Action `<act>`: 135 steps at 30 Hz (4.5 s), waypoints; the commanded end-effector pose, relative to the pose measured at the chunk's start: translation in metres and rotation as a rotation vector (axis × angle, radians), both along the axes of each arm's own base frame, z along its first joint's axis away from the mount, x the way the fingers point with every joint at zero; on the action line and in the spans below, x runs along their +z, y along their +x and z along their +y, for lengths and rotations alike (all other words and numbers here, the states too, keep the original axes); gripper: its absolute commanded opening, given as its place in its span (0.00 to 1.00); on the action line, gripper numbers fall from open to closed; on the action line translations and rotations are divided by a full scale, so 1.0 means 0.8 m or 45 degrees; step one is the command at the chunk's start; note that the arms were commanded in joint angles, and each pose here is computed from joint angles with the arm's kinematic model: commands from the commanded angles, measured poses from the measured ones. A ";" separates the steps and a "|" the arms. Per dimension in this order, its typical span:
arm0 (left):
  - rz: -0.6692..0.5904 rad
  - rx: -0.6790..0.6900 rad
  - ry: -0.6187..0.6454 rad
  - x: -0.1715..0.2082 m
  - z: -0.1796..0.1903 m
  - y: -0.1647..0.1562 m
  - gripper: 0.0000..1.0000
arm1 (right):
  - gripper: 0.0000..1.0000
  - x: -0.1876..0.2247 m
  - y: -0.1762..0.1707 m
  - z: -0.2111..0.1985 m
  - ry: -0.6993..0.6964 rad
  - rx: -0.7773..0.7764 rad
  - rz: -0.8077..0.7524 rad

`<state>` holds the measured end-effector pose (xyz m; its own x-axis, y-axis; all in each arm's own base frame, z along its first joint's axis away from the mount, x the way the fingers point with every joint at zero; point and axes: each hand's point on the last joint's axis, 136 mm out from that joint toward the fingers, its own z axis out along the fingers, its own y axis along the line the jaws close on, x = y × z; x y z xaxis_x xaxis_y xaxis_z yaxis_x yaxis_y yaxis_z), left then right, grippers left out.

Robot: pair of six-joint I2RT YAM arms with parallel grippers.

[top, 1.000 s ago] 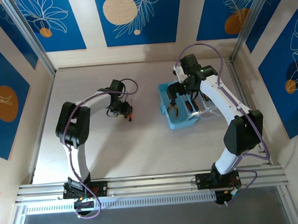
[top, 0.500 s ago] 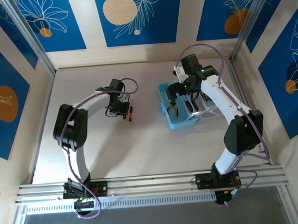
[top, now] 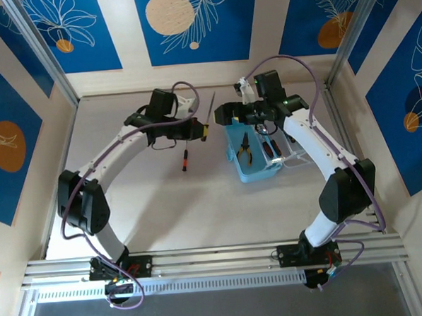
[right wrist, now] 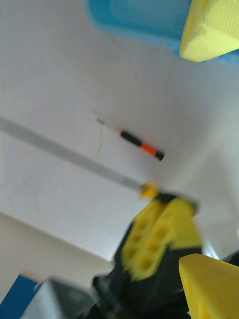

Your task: Pack the tool kit

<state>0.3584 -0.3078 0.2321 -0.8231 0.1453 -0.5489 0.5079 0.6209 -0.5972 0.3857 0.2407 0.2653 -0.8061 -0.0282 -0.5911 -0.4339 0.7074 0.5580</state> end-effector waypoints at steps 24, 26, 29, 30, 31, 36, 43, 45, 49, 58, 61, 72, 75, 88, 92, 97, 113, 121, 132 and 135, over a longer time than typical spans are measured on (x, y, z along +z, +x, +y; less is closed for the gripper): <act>-0.062 -0.089 -0.103 0.012 -0.037 -0.024 0.59 | 0.00 -0.005 0.015 -0.031 0.032 -0.204 0.000; -0.088 -0.055 -0.048 0.008 -0.025 -0.017 0.80 | 0.00 0.002 0.017 -0.058 0.006 -0.242 -0.026; -0.103 0.007 0.023 0.001 0.003 -0.002 1.00 | 0.00 0.011 0.019 -0.115 -0.049 -0.323 -0.068; -0.102 0.037 0.051 -0.004 0.016 0.004 1.00 | 0.00 0.012 0.018 -0.136 -0.084 -0.353 -0.078; -0.098 0.064 0.088 -0.010 0.026 0.009 1.00 | 0.00 0.011 0.018 -0.154 -0.124 -0.379 -0.086; -0.045 0.219 0.390 -0.068 0.089 0.037 1.00 | 0.00 -0.018 0.022 -0.249 -0.470 -0.522 -0.070; 0.049 0.254 0.635 -0.141 0.114 0.052 1.00 | 0.00 -0.060 0.042 -0.304 -0.844 -0.513 -0.019; 0.074 0.252 0.637 -0.152 0.112 0.053 1.00 | 0.00 -0.066 0.050 -0.305 -0.892 -0.484 -0.018; 0.100 0.250 0.630 -0.164 0.108 0.055 1.00 | 0.00 -0.085 0.061 -0.294 -0.950 -0.406 -0.008; 0.132 0.230 0.634 -0.176 0.106 0.051 1.00 | 0.00 -0.135 0.066 -0.257 -0.971 -0.269 0.058; 0.136 0.224 0.634 -0.179 0.105 0.050 1.00 | 0.00 -0.146 0.066 -0.254 -0.981 -0.258 0.086; 0.150 0.215 0.634 -0.185 0.105 0.048 1.00 | 0.03 -0.156 0.067 -0.268 -1.020 -0.308 0.150; 0.160 0.211 0.643 -0.190 0.105 0.047 1.00 | 0.16 -0.150 0.066 -0.268 -1.020 -0.312 0.144; 0.221 0.198 0.663 -0.216 0.106 0.041 0.86 | 0.49 -0.090 0.051 -0.269 -0.987 -0.370 0.045; 0.244 0.184 0.660 -0.224 0.102 0.038 0.82 | 0.66 -0.067 0.040 -0.251 -0.911 -0.355 -0.001; 0.266 0.169 0.692 -0.238 0.098 0.034 0.74 | 0.89 -0.058 0.027 -0.230 -0.833 -0.332 -0.021; 0.303 0.173 0.824 -0.270 0.111 0.025 0.13 | 0.99 -0.044 0.012 -0.211 -0.729 -0.325 -0.030; 0.250 0.130 0.605 -0.210 0.080 0.023 0.00 | 0.99 -0.026 0.004 -0.188 -0.560 -0.292 -0.046; 0.084 -0.046 -0.225 -0.012 -0.019 0.017 0.00 | 0.99 0.021 -0.003 -0.112 0.033 -0.198 -0.071; 0.063 -0.091 -0.449 0.028 -0.039 0.015 0.00 | 0.99 0.035 -0.004 -0.079 0.166 -0.134 -0.070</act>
